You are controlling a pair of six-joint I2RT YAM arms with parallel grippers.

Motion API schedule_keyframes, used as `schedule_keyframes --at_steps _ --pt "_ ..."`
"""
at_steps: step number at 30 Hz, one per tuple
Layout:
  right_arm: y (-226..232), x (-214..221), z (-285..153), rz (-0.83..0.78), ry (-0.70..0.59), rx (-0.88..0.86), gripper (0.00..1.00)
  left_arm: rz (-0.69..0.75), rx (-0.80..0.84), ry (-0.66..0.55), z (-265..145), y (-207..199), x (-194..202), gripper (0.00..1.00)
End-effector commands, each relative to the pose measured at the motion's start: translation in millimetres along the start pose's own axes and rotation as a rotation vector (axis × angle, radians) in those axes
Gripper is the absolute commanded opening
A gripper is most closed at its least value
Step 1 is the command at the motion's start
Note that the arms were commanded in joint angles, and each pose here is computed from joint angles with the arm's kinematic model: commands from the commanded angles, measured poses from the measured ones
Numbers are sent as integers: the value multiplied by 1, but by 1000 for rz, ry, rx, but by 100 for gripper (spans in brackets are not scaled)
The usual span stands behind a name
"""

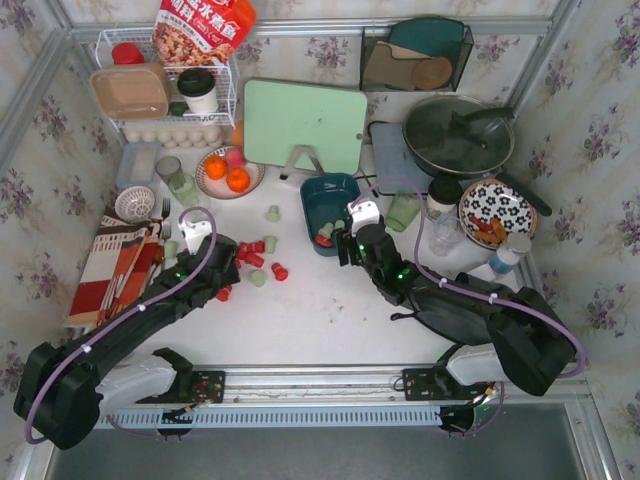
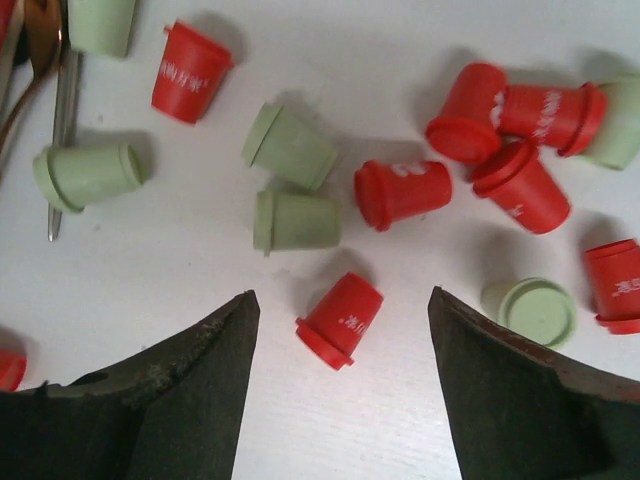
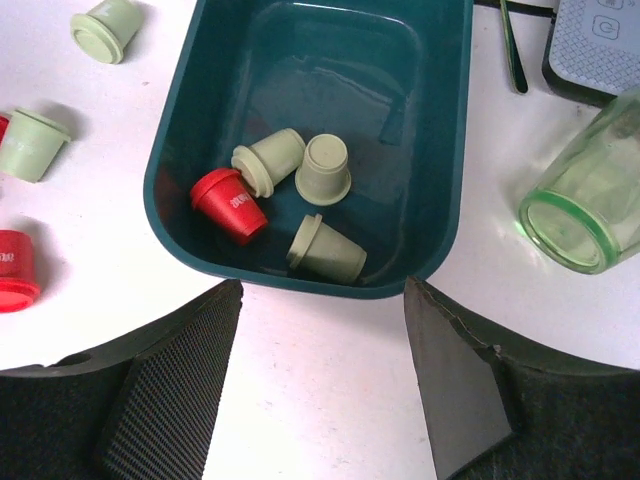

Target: Mix the coffee capsules in the storage basket

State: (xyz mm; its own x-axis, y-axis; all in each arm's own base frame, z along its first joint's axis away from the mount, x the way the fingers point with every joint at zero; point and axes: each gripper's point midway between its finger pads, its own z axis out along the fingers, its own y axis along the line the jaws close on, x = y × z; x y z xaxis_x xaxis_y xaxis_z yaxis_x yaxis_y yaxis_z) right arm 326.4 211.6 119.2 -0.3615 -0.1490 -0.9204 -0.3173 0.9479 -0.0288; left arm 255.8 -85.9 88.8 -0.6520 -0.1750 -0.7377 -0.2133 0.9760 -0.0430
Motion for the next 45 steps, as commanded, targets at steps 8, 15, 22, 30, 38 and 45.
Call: schedule_keyframes --at_steps 8,15,22,30,38,45 --pt "13 -13 0 26 -43 -67 73 -74 51 339 17 -2 63 69" --pt "7 -16 -3 20 -53 -41 73 -60 16 447 29 -3 79 69" --pt "6 -17 -4 18 -56 -38 73 -62 3 473 27 1 88 60" --pt "6 -18 -5 21 -57 -39 73 -57 11 450 28 1 86 37" --pt "5 -19 -5 20 -59 -34 73 -38 98 375 16 -15 55 32" --pt "-9 -19 -8 38 -84 38 73 11 377 102 -19 -80 -27 30"
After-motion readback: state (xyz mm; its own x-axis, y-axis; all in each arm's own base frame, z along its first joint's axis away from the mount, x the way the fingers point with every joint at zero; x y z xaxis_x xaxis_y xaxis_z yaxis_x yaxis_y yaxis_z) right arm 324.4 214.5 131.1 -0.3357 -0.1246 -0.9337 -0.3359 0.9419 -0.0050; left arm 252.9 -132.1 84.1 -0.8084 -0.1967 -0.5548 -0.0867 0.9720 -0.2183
